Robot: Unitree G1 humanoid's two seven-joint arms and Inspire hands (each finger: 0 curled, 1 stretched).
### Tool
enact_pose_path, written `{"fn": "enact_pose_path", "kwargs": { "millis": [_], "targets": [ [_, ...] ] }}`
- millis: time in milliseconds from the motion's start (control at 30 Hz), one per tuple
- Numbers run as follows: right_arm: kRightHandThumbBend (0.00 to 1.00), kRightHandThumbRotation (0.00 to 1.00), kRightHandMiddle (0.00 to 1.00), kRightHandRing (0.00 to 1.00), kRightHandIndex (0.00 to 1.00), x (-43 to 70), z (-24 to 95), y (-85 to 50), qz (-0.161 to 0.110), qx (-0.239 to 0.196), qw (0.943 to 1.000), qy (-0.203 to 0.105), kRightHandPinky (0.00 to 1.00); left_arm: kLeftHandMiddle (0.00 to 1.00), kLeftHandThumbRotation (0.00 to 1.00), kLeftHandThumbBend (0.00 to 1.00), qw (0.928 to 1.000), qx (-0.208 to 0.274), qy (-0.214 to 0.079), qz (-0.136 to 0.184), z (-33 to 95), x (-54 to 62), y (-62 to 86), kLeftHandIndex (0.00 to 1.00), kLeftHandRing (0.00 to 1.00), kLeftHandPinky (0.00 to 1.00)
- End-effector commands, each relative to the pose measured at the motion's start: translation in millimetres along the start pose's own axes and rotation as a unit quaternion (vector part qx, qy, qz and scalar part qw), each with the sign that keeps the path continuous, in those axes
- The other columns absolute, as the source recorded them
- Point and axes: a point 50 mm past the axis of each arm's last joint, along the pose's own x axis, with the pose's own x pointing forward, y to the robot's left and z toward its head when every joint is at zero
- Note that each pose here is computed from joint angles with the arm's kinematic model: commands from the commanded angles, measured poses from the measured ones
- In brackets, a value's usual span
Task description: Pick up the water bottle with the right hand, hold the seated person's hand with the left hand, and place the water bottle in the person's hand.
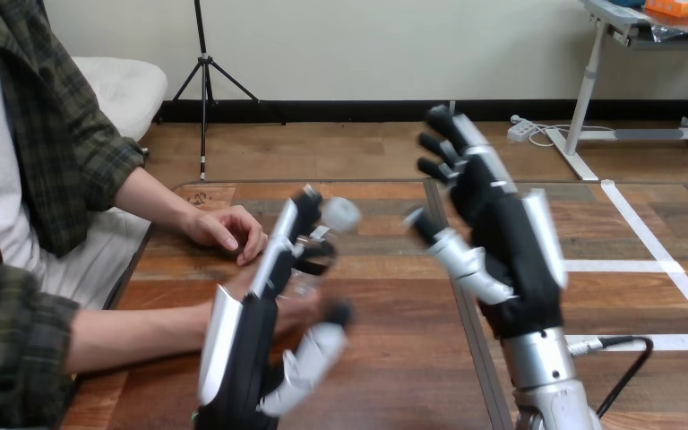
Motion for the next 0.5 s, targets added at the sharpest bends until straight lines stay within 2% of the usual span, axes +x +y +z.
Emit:
{"fn": "enact_pose_path", "kwargs": {
  "millis": [0,100,300,467],
  "targets": [
    [0.48,0.54,0.86,0.82,0.85,12.9,15.6,-1.2,-0.031,0.012,0.9973,-0.065,0.73,0.9,1.0,0.22,0.9978,-0.036,-0.038,0.04,8.7,19.1,-5.1,0.91,0.87,0.76],
    [0.44,0.56,0.85,0.8,0.83,9.5,16.4,0.0,-0.046,0.022,0.9961,-0.072,0.7,0.88,1.0,0.16,0.9965,-0.052,-0.035,0.054,12.6,17.8,-12.4,0.9,0.85,0.75],
    [0.41,0.59,0.83,0.78,0.8,4.1,17.5,1.8,-0.06,0.037,0.9945,-0.078,0.68,0.87,1.0,0.12,0.9908,-0.102,-0.035,0.081,18.9,17.2,-23.4,0.89,0.83,0.75],
    [0.4,0.64,0.82,0.76,0.78,1.2,18.3,3.1,-0.071,0.044,0.9934,-0.079,0.65,0.87,1.0,0.05,0.9874,-0.124,-0.042,0.088,22.2,18.0,-28.0,0.89,0.83,0.75]
  ]
}}
